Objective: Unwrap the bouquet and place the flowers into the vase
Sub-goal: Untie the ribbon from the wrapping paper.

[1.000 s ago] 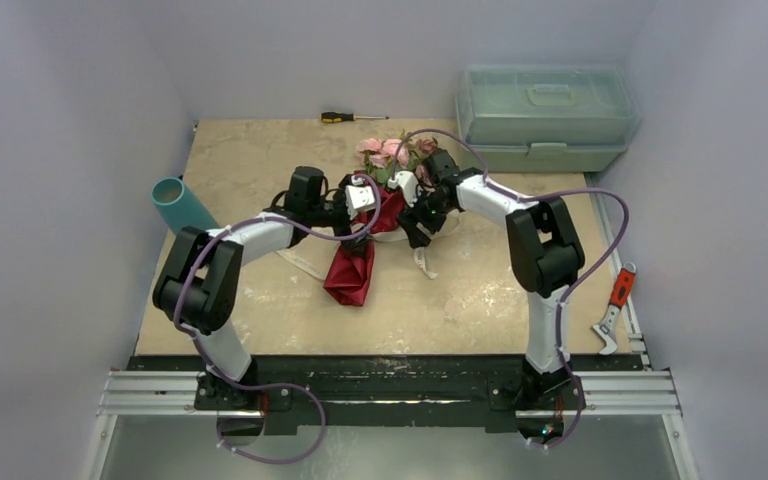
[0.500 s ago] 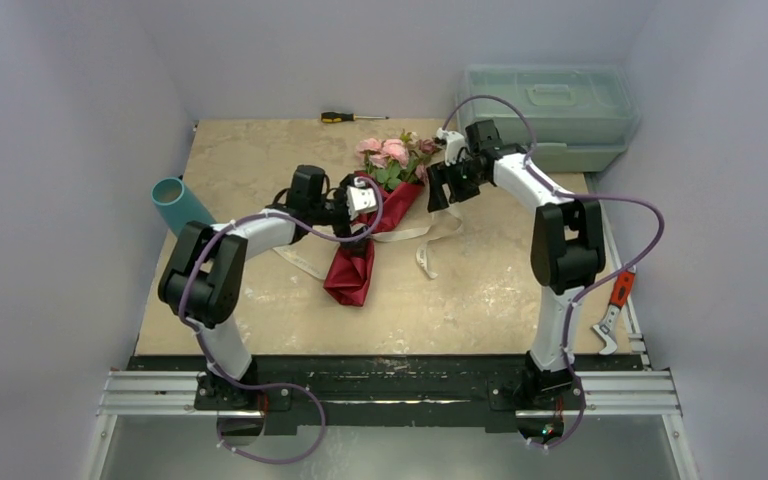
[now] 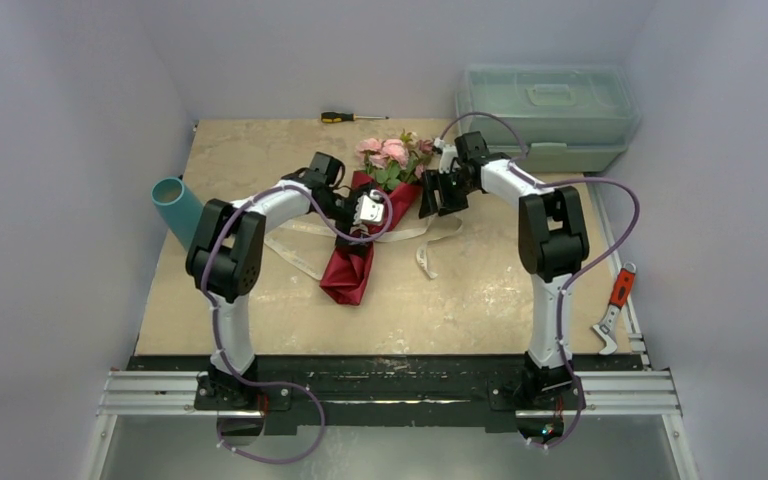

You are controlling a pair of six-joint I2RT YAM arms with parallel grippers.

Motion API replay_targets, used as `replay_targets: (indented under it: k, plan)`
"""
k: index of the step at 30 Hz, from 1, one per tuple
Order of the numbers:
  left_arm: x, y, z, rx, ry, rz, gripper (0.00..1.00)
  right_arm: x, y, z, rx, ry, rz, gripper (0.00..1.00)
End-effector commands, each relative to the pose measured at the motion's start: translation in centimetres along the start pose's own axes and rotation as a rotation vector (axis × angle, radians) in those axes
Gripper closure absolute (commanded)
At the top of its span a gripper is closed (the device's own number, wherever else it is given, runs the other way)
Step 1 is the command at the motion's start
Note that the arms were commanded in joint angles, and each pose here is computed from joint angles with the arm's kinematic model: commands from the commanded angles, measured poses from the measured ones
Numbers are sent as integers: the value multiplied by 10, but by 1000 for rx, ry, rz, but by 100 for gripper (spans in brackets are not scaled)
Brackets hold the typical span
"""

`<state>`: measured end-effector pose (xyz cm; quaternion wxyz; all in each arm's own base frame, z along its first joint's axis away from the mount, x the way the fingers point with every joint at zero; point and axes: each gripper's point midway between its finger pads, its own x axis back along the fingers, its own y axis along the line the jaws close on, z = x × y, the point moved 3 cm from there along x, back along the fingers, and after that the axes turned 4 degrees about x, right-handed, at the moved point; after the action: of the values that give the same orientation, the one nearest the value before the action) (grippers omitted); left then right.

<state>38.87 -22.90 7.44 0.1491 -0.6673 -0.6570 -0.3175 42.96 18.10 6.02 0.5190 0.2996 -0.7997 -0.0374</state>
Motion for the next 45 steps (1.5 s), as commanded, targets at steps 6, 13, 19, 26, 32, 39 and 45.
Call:
replay_targets:
  k: [6, 13, 19, 26, 32, 39, 45]
  plan:
    - [-24, -26, 17, 68, 45, 141, 0, -20, 19, -3, -75, -2, -178, 46]
    - [-26, -23, 22, 138, 71, 85, 0, 9, 37, -11, -59, -67, -285, 100]
    - [-26, -27, 30, 200, 142, 82, 0, 98, 73, -64, 61, -311, -348, 100]
    - [-25, -39, 43, 252, 211, 105, 0, 184, 109, -104, 62, -524, -467, 100]
    - [-25, -46, 48, 278, 220, 104, 0, 181, 98, -100, 26, -515, -406, 100]
    - [-25, -41, 49, 300, 221, 87, 0, 120, 65, -65, 28, -339, -309, 100]
    - [-24, -44, 50, 291, 220, 90, 0, 167, 85, -122, 58, -510, -428, 100]
